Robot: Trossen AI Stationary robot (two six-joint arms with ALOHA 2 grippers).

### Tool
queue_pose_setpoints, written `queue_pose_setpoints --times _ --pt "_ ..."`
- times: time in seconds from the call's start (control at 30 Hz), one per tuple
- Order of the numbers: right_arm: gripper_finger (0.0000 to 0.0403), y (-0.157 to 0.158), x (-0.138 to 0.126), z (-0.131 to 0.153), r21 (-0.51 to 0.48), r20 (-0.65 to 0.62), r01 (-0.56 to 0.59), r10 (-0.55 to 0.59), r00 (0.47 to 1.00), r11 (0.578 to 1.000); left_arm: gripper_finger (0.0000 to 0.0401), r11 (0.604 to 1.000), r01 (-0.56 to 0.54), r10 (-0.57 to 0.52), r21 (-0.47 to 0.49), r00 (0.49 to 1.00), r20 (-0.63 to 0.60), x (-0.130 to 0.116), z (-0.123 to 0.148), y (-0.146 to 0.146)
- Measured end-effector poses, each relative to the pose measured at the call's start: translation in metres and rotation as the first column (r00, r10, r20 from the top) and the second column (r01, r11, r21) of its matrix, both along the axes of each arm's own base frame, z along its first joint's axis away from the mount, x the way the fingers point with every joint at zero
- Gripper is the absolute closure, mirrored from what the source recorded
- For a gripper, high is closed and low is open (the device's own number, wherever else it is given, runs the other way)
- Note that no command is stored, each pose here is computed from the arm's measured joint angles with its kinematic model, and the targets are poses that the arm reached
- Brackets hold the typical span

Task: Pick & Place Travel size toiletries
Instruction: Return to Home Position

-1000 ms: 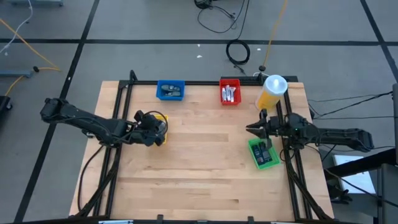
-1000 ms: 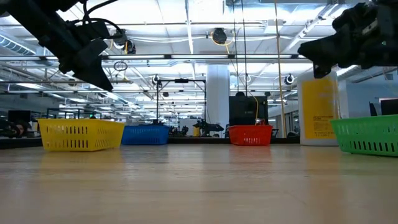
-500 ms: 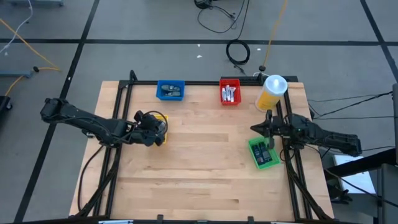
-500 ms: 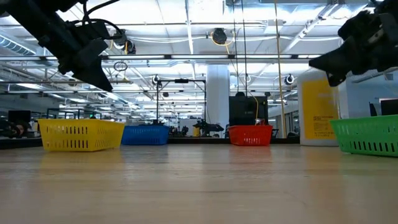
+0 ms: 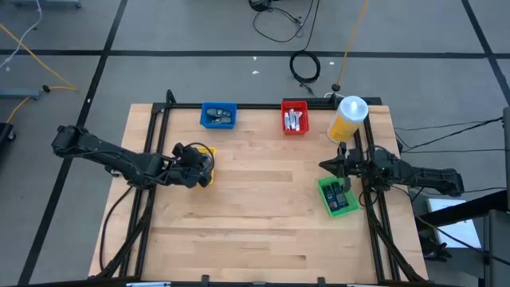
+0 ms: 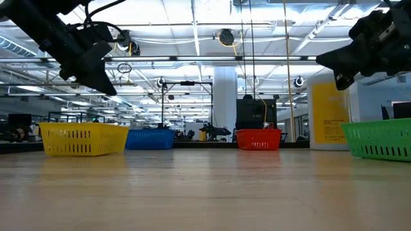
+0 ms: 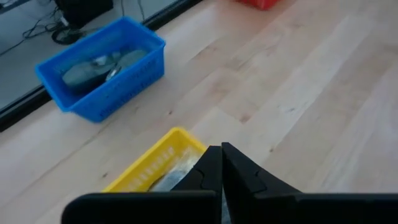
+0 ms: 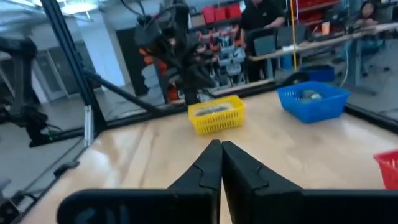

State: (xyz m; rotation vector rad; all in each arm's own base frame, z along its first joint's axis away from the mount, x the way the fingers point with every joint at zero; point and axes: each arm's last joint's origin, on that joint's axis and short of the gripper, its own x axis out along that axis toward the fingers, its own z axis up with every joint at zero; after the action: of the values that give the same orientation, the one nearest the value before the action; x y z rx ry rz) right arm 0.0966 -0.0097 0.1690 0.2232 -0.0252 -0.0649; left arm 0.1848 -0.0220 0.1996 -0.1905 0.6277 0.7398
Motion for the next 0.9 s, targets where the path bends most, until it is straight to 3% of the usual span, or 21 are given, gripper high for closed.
queue_pose_setpoints --times 0.27,0.5,0.67,0.77,0.9 --pt "0.0402 0.000 0.000 -0.001 -0.036 -0.015 0.015 -0.016 1.000 0.999 0.0383 1.000 0.026 -0.026 0.012 0.999 0.027 0.004 0.003 -0.001" --pt "0.0401 0.000 0.001 -0.002 -0.053 -0.025 0.013 -0.014 1.000 0.999 0.0399 0.997 0.069 -0.070 0.030 0.996 0.060 0.008 0.006 -0.002" --pt "0.0401 0.000 0.001 0.000 -0.003 -0.003 0.013 -0.013 1.000 1.000 0.0393 0.964 0.252 -0.259 0.084 0.961 0.099 0.011 -0.001 -0.005" --pt "0.0399 0.000 0.001 0.001 -0.003 0.005 0.013 -0.013 1.000 1.000 0.0399 0.936 0.340 -0.352 0.093 0.917 0.187 0.001 0.003 -0.005" --pt "0.0401 0.000 0.001 0.001 -0.002 0.007 0.013 -0.013 1.000 1.000 0.0395 0.924 0.366 -0.383 0.115 0.881 0.278 -0.025 0.006 0.000"
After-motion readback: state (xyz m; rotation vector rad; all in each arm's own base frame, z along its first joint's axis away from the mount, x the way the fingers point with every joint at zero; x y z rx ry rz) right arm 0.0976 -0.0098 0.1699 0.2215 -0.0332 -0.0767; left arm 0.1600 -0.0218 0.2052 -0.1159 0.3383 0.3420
